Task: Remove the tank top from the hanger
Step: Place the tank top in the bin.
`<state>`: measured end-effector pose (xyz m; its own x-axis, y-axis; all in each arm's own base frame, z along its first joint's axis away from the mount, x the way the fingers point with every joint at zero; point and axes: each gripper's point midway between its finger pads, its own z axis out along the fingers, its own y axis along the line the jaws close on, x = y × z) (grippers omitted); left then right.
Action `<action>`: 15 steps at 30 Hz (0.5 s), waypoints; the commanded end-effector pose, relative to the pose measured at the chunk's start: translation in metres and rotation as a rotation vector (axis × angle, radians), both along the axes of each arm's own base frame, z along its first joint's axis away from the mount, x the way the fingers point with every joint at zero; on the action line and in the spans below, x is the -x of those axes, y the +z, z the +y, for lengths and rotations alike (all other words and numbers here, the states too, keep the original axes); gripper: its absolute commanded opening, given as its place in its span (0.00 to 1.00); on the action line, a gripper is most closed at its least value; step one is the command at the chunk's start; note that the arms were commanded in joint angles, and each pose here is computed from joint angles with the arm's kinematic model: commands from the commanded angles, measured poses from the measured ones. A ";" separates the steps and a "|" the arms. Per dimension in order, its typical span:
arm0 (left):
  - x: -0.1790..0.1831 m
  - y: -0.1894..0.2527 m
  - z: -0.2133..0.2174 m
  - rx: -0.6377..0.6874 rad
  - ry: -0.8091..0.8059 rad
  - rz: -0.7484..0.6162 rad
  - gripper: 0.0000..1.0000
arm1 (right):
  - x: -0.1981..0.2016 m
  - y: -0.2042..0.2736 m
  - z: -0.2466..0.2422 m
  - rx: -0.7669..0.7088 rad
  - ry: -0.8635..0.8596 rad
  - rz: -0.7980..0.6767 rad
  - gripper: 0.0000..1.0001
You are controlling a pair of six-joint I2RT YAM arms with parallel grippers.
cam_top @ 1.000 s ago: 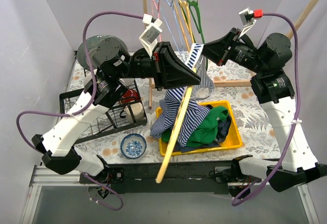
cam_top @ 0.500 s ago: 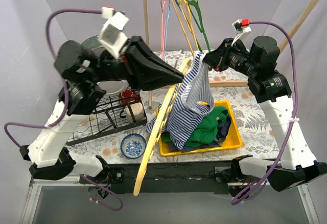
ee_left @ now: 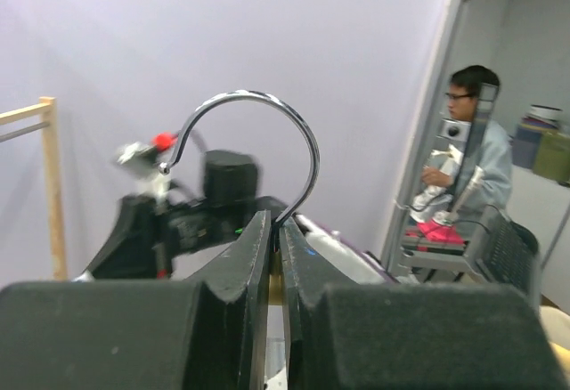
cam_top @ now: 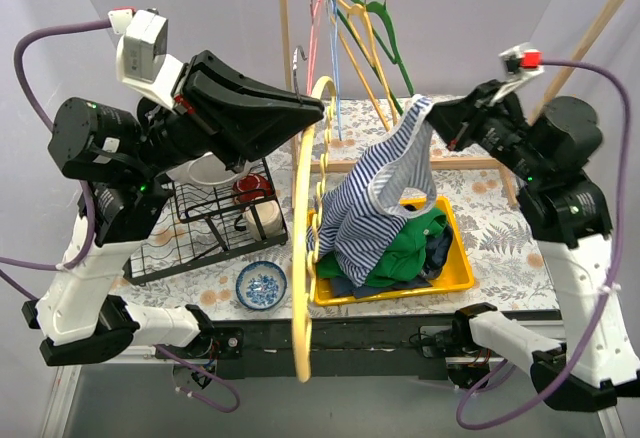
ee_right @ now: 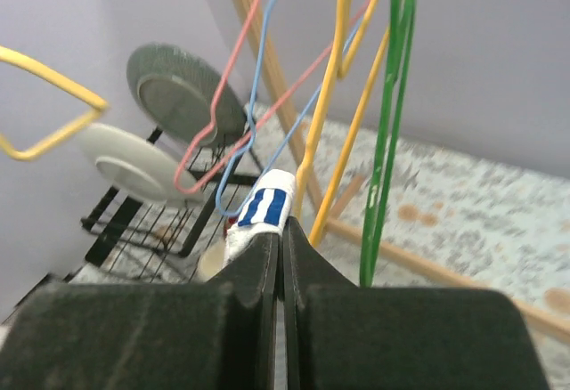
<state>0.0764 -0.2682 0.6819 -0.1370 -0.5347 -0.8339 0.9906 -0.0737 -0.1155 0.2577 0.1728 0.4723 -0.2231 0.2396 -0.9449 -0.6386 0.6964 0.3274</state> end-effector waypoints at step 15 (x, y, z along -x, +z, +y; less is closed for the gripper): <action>-0.027 0.022 0.043 0.061 0.333 -0.017 0.00 | 0.041 0.097 -0.039 -0.137 -0.148 -0.381 0.01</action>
<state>0.1072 -0.2519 0.6888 -0.0175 -0.5598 -0.8284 0.9784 0.1611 -0.1296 0.1932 0.0997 0.6185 0.3667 0.3459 -0.8636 -0.5219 0.8450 0.1169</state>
